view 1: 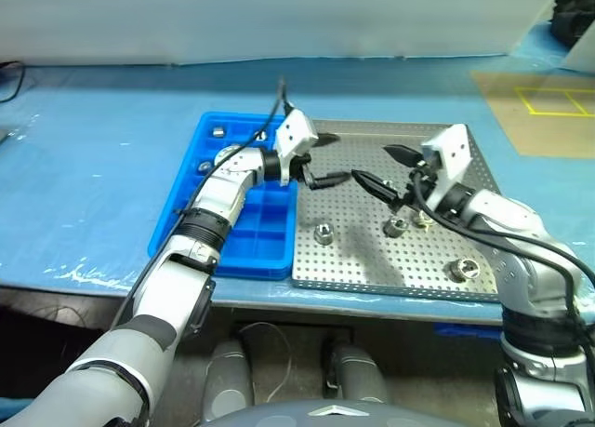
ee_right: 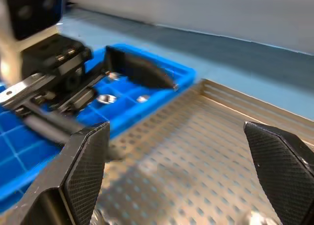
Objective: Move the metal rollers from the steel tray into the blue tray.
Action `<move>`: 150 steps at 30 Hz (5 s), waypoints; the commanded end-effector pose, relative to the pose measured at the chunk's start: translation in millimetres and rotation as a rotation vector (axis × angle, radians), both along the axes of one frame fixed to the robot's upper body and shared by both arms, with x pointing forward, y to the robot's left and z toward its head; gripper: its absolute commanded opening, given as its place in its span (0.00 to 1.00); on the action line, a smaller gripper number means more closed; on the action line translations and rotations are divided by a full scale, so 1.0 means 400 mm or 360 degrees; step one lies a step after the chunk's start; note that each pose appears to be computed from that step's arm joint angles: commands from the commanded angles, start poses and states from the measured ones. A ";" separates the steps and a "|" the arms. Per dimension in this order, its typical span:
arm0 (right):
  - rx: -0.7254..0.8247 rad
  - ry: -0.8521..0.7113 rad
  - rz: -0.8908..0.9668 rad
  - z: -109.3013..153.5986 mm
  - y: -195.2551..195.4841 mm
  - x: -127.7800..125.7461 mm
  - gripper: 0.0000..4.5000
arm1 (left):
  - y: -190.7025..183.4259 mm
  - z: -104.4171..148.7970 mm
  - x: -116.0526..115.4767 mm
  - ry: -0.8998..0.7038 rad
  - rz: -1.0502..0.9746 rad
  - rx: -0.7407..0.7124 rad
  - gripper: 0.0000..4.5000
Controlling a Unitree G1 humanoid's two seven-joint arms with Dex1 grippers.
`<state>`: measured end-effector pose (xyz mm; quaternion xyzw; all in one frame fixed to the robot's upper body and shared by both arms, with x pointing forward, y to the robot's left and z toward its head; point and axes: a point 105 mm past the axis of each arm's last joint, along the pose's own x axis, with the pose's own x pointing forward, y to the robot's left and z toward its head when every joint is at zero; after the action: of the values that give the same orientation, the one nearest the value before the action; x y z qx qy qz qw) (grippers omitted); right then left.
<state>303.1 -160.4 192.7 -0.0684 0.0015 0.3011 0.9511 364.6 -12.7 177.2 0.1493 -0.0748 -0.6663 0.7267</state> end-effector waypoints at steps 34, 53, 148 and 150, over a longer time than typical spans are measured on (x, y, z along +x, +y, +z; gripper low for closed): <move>0.0068 -0.0026 -0.0315 -0.022 -0.011 -0.083 1.00 | 0.100 -0.186 0.000 -0.0342 -0.0483 0.1408 0.98; 0.0104 -0.0049 -0.0292 -0.024 0.002 -0.064 1.00 | 0.113 -0.194 -0.010 -0.0353 -0.0548 0.1429 0.42; -0.0036 -0.0045 0.0073 0.037 -0.031 -0.011 1.00 | -0.056 0.027 0.048 -0.0097 0.0081 0.0151 0.91; -0.0042 -0.0048 0.0002 0.036 -0.046 -0.027 1.00 | -0.094 0.005 0.029 -0.0052 -0.0004 0.0166 0.91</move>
<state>300.8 -174.9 190.4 -0.0730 0.0203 0.3162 0.9457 381.7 -38.7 172.9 0.1840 -0.0362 -0.6514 0.7352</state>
